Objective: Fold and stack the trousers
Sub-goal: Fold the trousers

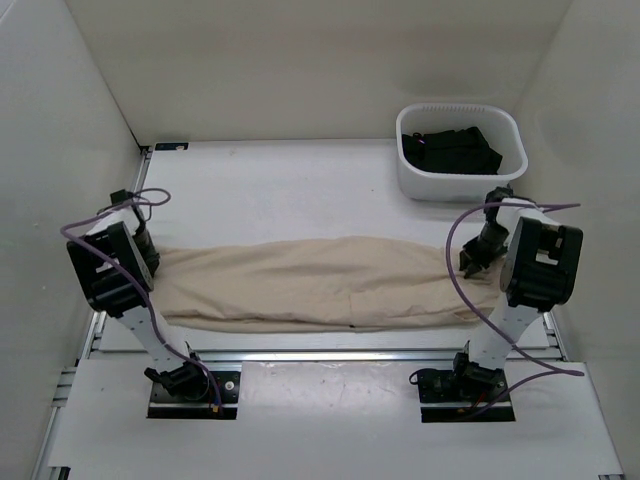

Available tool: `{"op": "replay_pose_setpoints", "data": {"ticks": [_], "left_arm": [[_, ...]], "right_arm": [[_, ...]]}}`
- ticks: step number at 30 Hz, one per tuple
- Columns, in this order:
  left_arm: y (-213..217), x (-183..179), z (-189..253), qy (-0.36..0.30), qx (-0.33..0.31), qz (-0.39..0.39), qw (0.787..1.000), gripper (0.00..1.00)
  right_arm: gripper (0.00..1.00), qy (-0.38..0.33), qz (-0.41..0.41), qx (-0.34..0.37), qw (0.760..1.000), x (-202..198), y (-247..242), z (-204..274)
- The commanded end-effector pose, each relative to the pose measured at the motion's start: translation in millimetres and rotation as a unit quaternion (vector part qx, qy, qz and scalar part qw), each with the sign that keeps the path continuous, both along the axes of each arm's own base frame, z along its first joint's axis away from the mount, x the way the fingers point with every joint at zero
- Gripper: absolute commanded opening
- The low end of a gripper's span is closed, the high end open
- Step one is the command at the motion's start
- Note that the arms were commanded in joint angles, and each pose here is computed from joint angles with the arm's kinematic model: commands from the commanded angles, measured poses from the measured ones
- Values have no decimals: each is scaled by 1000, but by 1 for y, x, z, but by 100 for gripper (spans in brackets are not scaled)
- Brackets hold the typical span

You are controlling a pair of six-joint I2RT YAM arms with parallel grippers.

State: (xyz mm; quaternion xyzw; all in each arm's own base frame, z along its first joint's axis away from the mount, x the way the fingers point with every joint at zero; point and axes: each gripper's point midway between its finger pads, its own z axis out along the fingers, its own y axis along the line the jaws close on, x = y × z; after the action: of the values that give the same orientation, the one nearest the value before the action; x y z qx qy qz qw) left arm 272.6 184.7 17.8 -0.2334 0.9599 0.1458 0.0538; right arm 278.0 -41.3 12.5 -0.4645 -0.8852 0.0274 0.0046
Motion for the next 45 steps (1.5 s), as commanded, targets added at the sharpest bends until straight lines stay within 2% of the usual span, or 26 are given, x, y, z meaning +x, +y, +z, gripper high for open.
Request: {"op": "replay_pose_setpoints", "data": {"ticks": [1, 2, 4, 6, 7, 9, 11, 12, 14, 16, 20, 23, 24, 28, 30, 32, 33, 35, 36, 38, 41, 43, 45], "left_arm": [[3, 65, 17, -76, 32, -31, 996, 41], [-1, 66, 19, -71, 29, -37, 996, 41], [-12, 67, 13, -58, 27, -52, 997, 41], [-21, 58, 7, -39, 18, -59, 997, 42], [-27, 50, 3, -30, 14, -64, 997, 42], [-30, 43, 0, -23, 11, -64, 998, 44], [-34, 31, -5, -8, 5, -64, 998, 44], [-34, 32, -2, -12, 7, -64, 998, 44], [-36, 29, -3, -12, 2, -65, 998, 45], [-37, 26, -3, -7, 0, -65, 998, 45], [-39, 24, -1, -2, -7, -66, 998, 45], [-39, 25, 1, -1, -7, -66, 998, 45], [-40, 25, 1, 1, -2, -69, 998, 45], [-40, 22, 4, 9, -1, -69, 998, 46], [-38, 23, 6, 11, 3, -68, 998, 46], [-37, 20, 8, 13, 9, -67, 998, 46], [-35, 19, 8, 15, 13, -66, 998, 46], [-37, 15, 5, 22, 10, -66, 998, 46], [-38, 12, 3, 26, 9, -66, 997, 46], [-39, 8, 1, 30, 7, -66, 997, 47], [-38, 9, 4, 26, 9, -66, 997, 47], [-40, 14, 6, 21, 11, -71, 997, 47], [-39, 18, 11, 12, 14, -71, 997, 47]], "right_arm": [[28, -78, -1, -81, 994, 67, -46, 2], [28, -101, 14, -84, 991, 87, -51, 15], [32, -104, 41, -71, 991, 94, -48, 24], [60, -109, 82, -60, 989, 94, -45, 39], [68, -111, 94, -51, 988, 90, -41, 46], [83, -110, 100, -57, 987, 70, -39, 69], [88, -80, 87, -70, 991, 35, -41, 73], [95, -95, 74, -85, 989, 25, -45, 88], [99, -77, 56, -92, 991, -2, -49, 84], [99, -78, 30, -93, 992, -15, -52, 87], [99, -62, -30, -76, 995, -35, -69, 62], [99, -108, -66, -52, 991, -13, -75, 37], [99, -139, -71, -53, 986, 7, -84, 30], [99, -158, -72, -32, 984, 37, -89, 9], [95, -136, -73, -22, 988, 35, -88, -5], [80, -122, -77, -5, 990, 35, -84, -15], [61, -124, -77, 1, 989, 36, -82, -15], [44, -112, -72, 12, 991, 28, -72, -21], [24, -113, -68, 11, 991, 27, -72, -23], [0, -109, -64, 7, 992, 22, -72, -24], [0, -123, -55, -16, 991, 22, -79, -8], [0, -135, -40, -77, 987, 24, -90, 19], [0, -131, 7, -135, 982, 27, -86, 50]]}}
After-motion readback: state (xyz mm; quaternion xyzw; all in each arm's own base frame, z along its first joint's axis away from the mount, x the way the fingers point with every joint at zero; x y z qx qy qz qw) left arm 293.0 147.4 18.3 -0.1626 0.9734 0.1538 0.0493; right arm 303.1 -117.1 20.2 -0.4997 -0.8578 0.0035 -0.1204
